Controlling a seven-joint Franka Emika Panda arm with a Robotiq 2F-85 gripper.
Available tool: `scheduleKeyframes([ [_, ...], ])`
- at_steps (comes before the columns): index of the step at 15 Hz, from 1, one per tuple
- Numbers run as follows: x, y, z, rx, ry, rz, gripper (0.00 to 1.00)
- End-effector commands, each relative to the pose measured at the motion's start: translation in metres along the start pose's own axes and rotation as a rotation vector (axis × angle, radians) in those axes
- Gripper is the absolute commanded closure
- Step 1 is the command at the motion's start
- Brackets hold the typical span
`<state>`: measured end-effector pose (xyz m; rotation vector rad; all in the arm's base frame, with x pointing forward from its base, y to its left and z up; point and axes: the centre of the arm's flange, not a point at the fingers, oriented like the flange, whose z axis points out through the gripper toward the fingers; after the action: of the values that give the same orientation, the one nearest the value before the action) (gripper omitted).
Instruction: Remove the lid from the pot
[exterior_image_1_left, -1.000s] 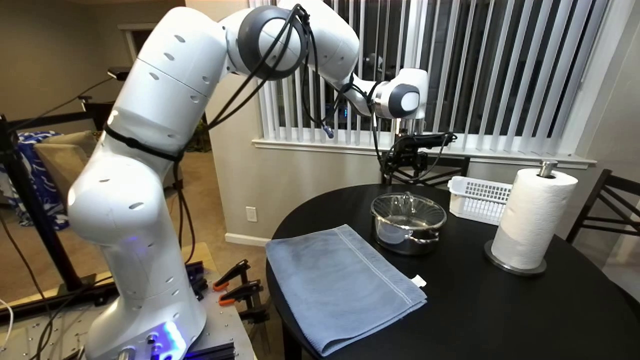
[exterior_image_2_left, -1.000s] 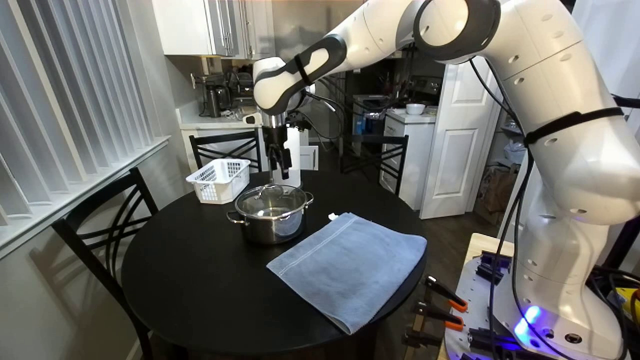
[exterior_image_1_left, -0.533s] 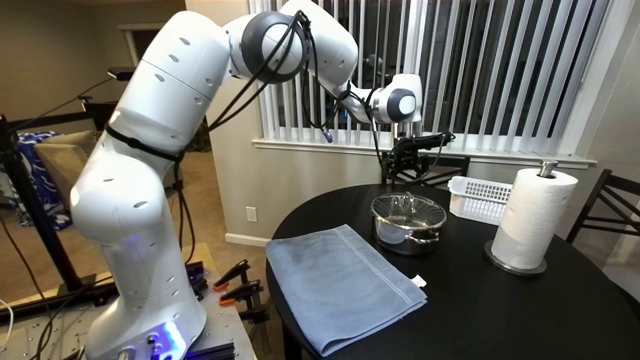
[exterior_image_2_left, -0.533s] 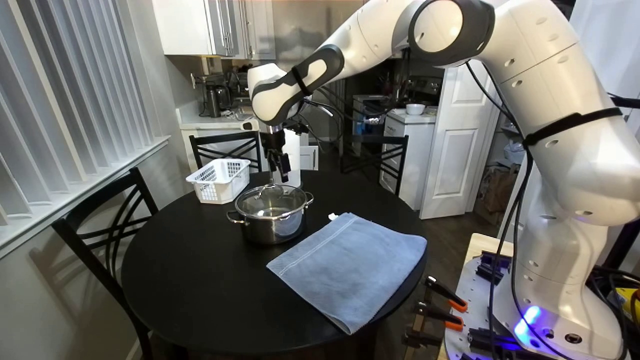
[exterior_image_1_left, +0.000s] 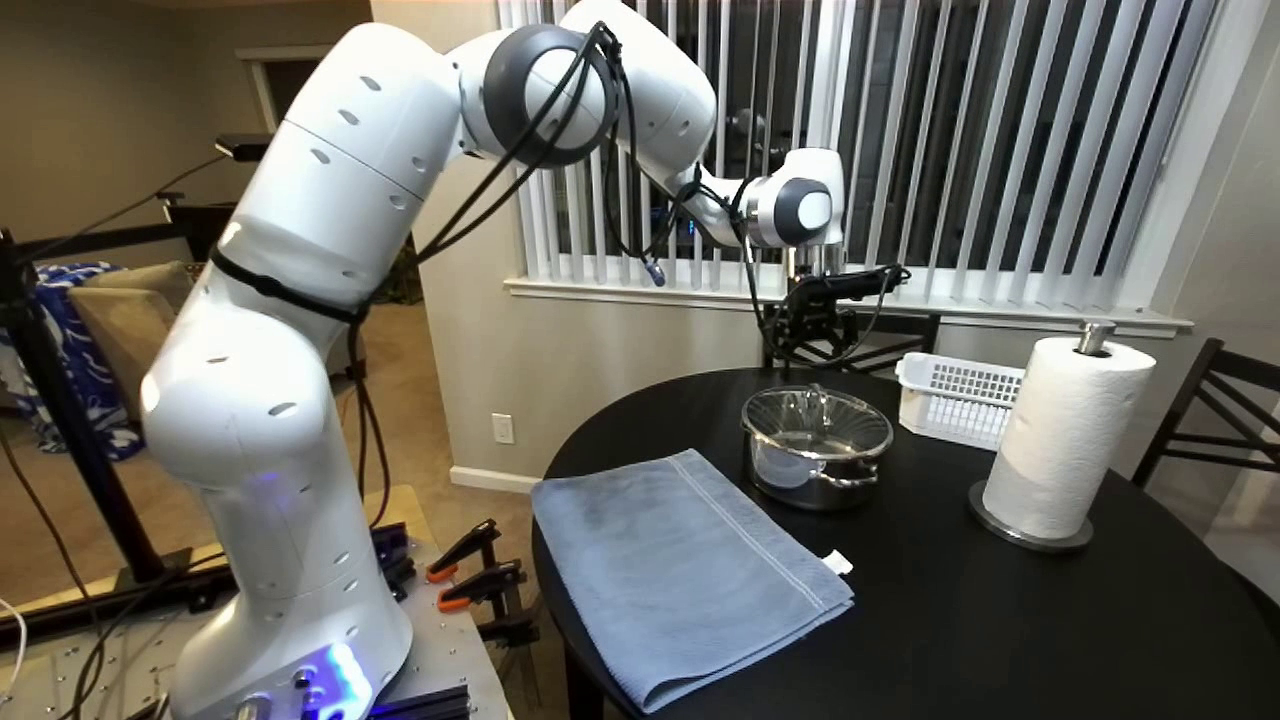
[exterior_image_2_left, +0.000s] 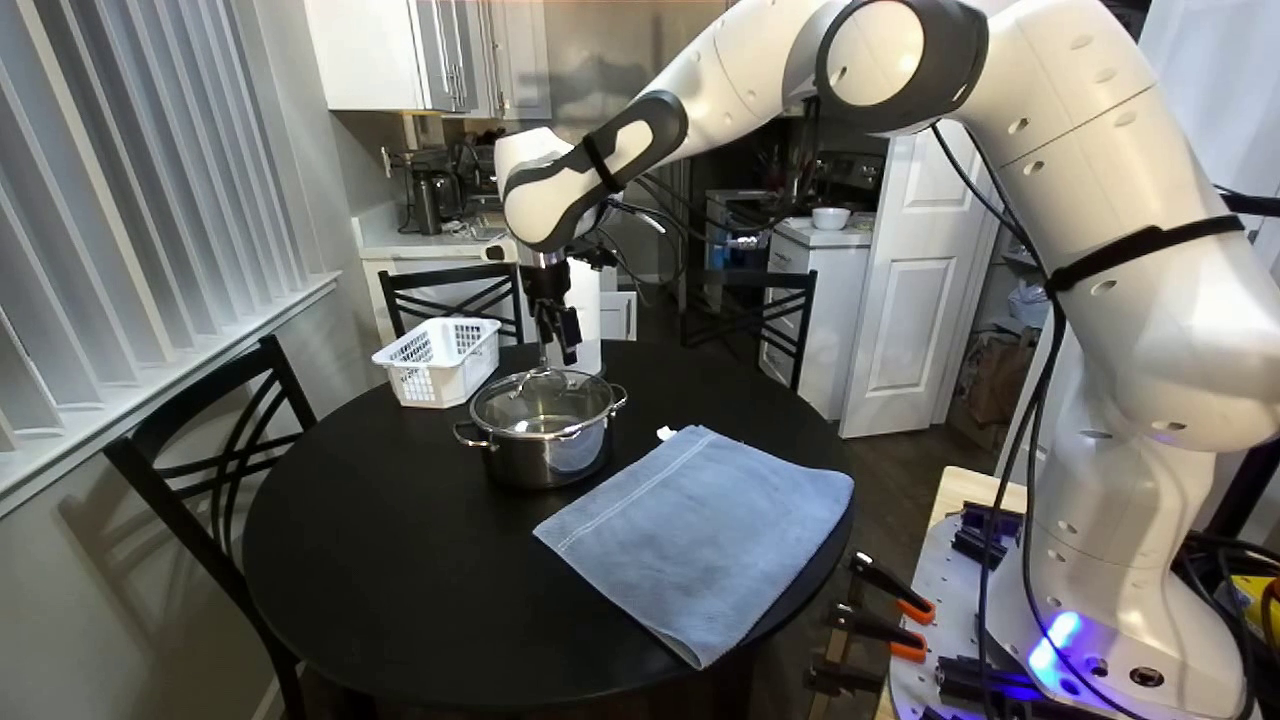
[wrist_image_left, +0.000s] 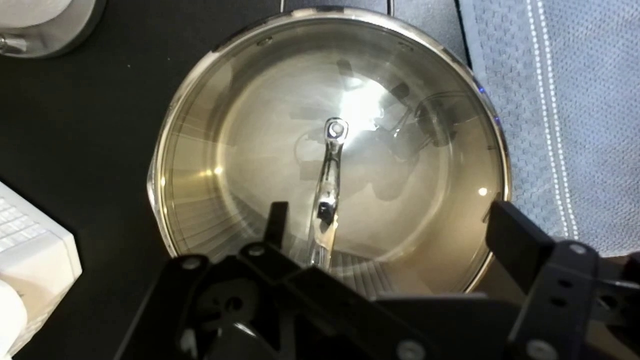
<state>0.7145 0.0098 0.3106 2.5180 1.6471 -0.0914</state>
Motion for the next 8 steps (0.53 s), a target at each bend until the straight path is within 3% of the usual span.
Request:
scheduleKeyframes([
  [1,0.011,0.009,0.018,0.03,0.017,-0.061,0.0],
  [4,0.025,0.013,0.043,0.033,0.029,-0.203,0.0],
  [8,0.033,0.016,0.053,-0.005,0.046,-0.284,0.0],
])
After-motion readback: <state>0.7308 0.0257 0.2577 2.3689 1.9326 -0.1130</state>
